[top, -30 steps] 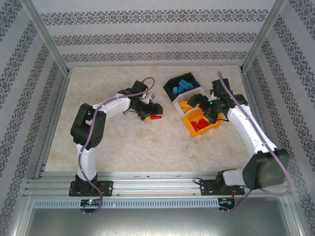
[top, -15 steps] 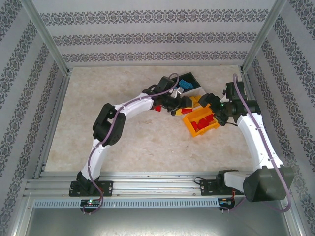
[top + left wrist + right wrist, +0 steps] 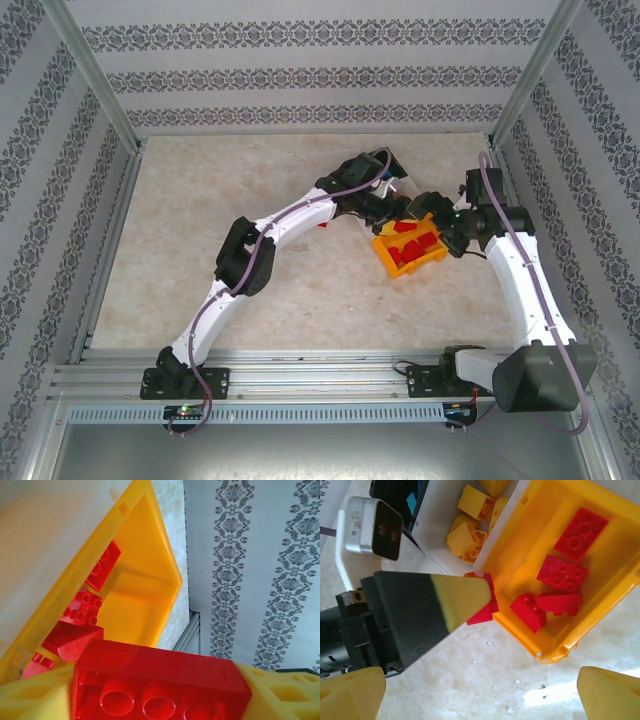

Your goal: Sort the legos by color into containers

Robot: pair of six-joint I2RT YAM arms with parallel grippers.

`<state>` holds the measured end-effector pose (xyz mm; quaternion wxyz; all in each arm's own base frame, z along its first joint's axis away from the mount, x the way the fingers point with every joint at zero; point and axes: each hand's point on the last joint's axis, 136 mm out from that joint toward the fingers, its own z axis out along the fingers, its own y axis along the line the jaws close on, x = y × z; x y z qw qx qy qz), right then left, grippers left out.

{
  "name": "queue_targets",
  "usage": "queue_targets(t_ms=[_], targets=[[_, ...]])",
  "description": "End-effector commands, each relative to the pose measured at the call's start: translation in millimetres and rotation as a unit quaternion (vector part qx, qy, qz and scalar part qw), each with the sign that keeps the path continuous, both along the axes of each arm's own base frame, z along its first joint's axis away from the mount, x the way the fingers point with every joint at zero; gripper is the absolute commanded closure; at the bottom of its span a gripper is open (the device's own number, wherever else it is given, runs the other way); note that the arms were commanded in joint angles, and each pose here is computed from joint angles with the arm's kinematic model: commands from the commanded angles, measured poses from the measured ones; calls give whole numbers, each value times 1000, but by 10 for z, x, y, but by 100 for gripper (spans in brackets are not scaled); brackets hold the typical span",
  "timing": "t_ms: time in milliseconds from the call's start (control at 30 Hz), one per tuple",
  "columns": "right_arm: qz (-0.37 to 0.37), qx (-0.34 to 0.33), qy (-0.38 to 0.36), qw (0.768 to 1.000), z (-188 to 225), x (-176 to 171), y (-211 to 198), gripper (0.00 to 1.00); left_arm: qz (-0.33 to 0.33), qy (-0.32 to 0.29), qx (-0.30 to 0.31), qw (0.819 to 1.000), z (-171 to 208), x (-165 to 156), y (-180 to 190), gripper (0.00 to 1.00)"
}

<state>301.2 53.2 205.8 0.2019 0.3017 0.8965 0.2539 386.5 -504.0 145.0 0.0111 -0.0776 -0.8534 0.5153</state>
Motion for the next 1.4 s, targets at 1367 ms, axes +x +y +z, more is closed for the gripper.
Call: queue_targets(t_ms=[1367], targets=[[-8, 25, 8, 1000, -108, -117, -35, 2, -39, -39, 45, 997, 93, -229, -3, 22]])
